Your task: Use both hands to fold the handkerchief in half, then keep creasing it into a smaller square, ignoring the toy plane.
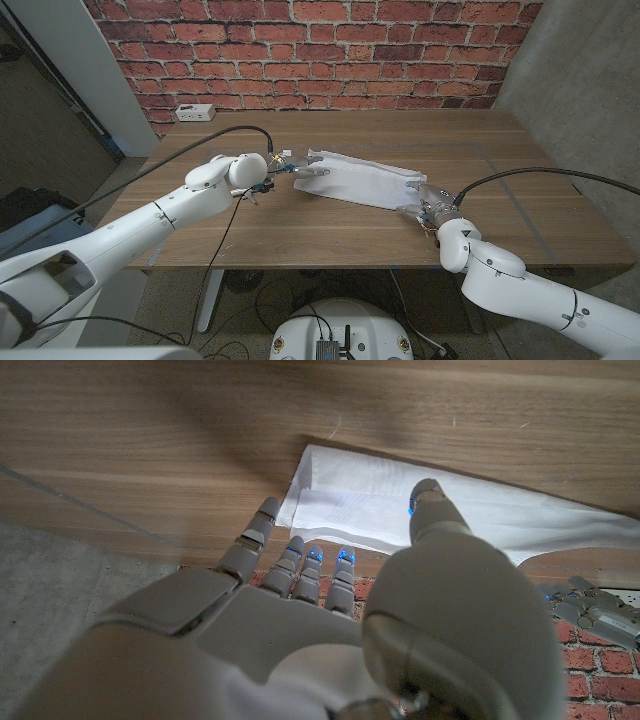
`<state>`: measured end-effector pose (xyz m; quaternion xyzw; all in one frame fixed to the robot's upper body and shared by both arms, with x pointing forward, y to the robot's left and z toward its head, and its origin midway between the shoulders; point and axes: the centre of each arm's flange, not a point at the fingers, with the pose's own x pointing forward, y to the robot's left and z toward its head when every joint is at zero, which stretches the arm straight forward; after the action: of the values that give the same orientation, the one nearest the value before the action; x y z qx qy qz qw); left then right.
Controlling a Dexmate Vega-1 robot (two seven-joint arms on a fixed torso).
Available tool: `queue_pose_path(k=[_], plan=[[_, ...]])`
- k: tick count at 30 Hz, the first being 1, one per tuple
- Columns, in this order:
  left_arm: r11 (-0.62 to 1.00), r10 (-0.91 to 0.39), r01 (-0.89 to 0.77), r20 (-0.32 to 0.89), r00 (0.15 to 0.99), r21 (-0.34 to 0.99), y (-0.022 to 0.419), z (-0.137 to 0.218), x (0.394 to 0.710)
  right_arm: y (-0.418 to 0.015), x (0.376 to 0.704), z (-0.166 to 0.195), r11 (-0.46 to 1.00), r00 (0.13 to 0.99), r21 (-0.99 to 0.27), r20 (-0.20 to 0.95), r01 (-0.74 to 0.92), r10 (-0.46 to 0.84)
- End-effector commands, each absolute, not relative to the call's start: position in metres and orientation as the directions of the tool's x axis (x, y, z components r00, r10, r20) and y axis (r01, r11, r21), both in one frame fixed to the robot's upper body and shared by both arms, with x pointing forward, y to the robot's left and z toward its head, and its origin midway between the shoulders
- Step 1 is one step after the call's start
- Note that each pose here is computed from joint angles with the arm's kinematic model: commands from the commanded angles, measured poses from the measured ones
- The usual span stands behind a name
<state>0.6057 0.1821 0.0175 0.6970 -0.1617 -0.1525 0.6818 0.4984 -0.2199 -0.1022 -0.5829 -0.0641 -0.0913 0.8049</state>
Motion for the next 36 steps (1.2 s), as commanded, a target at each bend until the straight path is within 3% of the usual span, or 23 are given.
queue_pose_path(k=[1,36], plan=[[-0.024,-0.448,0.032,-0.039,0.893,0.999,0.18,0.015,0.614,-0.213,0.505,-0.101,0.23,0.977,-0.951,0.185,0.204,-0.102],[-0.016,-0.459,0.075,-0.074,0.885,0.997,0.18,0.011,0.619,-0.205,0.538,-0.102,0.105,0.982,-0.984,0.128,0.143,-0.138]])
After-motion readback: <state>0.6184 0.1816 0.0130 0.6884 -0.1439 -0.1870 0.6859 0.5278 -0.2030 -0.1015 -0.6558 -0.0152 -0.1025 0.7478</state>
